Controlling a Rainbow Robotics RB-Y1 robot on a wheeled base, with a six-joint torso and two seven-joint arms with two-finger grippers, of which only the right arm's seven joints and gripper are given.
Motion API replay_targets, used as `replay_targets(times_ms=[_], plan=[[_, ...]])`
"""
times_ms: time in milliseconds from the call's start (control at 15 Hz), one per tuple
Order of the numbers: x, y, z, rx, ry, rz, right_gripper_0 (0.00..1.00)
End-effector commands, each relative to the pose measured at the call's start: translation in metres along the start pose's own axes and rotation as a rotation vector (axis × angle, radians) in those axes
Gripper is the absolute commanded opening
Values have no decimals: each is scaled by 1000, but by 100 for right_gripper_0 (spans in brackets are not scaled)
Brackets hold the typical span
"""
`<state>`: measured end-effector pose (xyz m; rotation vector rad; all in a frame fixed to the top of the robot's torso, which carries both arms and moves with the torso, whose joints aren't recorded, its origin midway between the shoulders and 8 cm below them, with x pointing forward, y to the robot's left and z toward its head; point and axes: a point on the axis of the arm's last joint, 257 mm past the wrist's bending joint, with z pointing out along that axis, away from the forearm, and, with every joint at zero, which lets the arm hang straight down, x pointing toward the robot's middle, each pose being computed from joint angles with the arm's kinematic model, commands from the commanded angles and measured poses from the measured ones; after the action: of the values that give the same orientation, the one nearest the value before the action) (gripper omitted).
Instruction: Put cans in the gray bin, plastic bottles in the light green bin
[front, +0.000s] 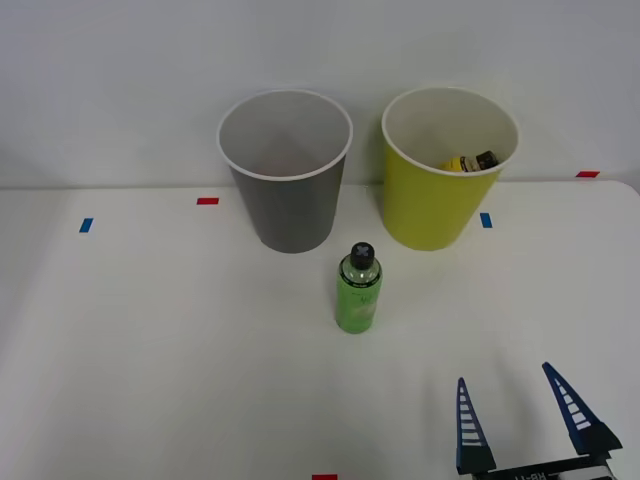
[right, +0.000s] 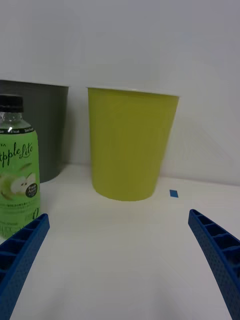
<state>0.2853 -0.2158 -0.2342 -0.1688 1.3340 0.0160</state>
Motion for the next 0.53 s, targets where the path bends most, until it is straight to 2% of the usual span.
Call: replay_targets(times_ms=[67,400,533], plan=[[-8,-3,-15,7,-21,151,96],[-18,-15,-44,58,-43,208,96],[-17,-19,-56,92,-28,143,96]])
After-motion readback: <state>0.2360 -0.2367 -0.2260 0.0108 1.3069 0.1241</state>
